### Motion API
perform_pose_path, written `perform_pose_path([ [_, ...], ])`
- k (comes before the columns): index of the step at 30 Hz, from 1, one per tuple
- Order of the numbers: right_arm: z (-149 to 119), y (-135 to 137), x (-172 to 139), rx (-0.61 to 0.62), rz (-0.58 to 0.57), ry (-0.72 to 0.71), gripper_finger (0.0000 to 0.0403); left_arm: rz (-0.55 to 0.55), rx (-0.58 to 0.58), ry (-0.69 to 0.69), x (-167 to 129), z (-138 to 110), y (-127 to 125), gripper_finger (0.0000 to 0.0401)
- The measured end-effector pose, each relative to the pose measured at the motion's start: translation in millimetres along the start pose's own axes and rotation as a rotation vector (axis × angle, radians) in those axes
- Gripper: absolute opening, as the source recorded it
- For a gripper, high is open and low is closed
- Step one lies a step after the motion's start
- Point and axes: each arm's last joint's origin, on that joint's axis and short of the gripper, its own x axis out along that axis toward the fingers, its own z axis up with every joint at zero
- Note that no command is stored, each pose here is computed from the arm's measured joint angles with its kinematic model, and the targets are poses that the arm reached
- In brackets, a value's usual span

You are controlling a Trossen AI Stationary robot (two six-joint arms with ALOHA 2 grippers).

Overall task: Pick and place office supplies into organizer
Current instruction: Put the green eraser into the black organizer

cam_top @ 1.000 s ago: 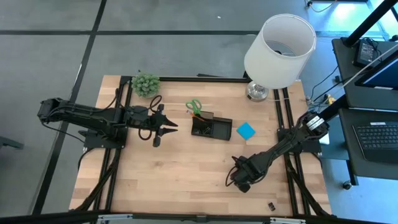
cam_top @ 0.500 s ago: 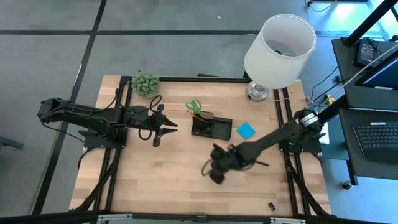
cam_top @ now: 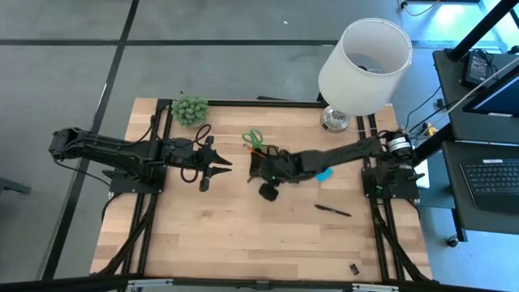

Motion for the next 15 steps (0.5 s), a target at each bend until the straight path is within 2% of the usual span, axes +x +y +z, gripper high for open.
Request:
perform_pose_path([
  [5, 6.8, -20.8, 13.4, -0.024, -0.018, 0.033, 0.005, 0.0, 0.0, 0.0, 0.0, 0.0, 0.0, 0.0082],
  [11, 3.0, -28.9, 33.3, -0.089, -0.032, 0.089, 0.005, 0.0, 0.0, 0.002, 0.0, -0.2, 0.0, 0.0082],
  [15, 0.5, -32.4, 43.9, -0.086, -0.047, 0.111, 0.005, 0.002, 0.004, 0.002, 0.0, -0.2, 0.2, 0.0082],
])
